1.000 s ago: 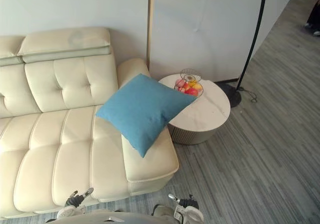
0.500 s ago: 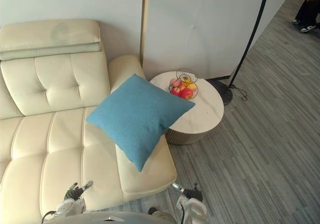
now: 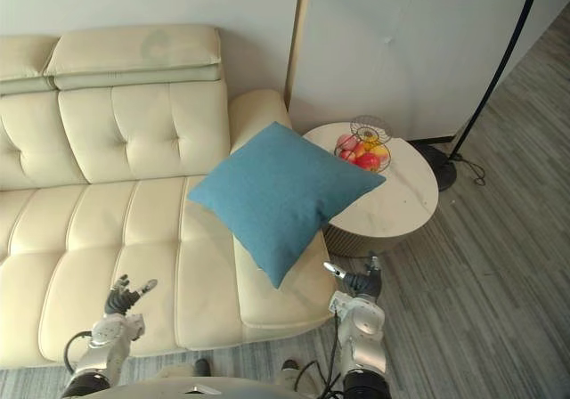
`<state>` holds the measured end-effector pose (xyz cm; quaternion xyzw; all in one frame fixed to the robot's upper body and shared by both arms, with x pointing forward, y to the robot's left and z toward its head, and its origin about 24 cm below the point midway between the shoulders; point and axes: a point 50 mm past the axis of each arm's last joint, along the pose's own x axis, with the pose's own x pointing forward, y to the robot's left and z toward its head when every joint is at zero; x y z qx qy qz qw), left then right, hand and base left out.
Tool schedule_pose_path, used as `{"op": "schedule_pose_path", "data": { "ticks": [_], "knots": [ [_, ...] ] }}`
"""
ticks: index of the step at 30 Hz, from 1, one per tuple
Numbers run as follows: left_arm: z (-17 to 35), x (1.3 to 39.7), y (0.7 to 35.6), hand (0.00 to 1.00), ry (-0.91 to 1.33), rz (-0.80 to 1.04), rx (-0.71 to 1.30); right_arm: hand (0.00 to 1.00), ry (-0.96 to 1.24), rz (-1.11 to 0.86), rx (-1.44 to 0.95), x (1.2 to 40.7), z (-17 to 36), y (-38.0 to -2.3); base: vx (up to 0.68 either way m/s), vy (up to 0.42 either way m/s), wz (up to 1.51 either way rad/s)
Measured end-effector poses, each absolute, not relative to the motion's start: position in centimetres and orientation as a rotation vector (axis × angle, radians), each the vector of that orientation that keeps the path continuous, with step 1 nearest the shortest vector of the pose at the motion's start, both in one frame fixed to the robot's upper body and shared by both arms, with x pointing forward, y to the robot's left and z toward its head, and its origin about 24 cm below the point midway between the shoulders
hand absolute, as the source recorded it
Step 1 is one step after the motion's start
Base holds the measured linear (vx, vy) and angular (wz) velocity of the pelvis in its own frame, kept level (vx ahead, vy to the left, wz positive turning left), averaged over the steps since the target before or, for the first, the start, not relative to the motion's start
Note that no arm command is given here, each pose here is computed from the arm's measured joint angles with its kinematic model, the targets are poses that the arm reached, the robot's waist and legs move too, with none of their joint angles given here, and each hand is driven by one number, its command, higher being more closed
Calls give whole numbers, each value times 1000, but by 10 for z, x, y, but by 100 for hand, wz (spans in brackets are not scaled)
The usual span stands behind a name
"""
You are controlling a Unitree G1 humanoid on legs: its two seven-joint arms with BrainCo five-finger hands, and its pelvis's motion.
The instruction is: Pick up cushions and gather them together orderly.
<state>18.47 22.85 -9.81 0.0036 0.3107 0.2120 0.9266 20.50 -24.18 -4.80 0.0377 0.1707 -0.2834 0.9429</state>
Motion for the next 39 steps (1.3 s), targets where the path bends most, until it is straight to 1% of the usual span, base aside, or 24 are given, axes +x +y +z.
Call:
{"op": "schedule_pose_path", "data": {
  "ticks": [4, 10, 13, 16, 18, 21, 24, 25, 27, 34, 39],
  "knots": [
    [-83, 198, 238, 0, 562, 439, 43, 0, 348, -541, 58, 208, -47, -238, -94, 19, -26],
    [-69, 218, 236, 0, 496, 414, 50, 0, 399, -485, 65, 211, -57, -224, -61, -18, -17],
    [-59, 232, 238, 0, 455, 397, 74, 0, 391, -441, 98, 223, -54, -214, -68, -12, -9],
    [-23, 273, 240, 0, 321, 375, 110, 0, 309, -376, 130, 257, -33, -203, -124, -7, 1],
    [13, 306, 240, 0, 206, 366, 136, 0, 251, -331, 142, 280, -15, -196, -148, 6, 0],
    [64, 344, 248, 0, 77, 379, 178, 0, 151, -271, 158, 307, 13, -181, -148, 5, -1],
    [99, 363, 248, 0, -10, 386, 194, 0, 110, -241, 184, 317, 27, -173, -80, 8, 0],
    [121, 374, 242, 0, -64, 375, 208, 0, 100, -228, 196, 320, 30, -170, -43, 7, 2],
    [132, 379, 239, 0, -88, 366, 216, 0, 96, -226, 209, 322, 32, -169, 0, 0, 0],
    [207, 406, 208, 0, -263, 294, 257, 0, 28, -175, 253, 337, 57, -153, -43, -16, 1],
    [241, 410, 194, 0, -348, 266, 282, 0, -32, -147, 258, 342, 74, -144, -33, -15, -4]
  ]
}}
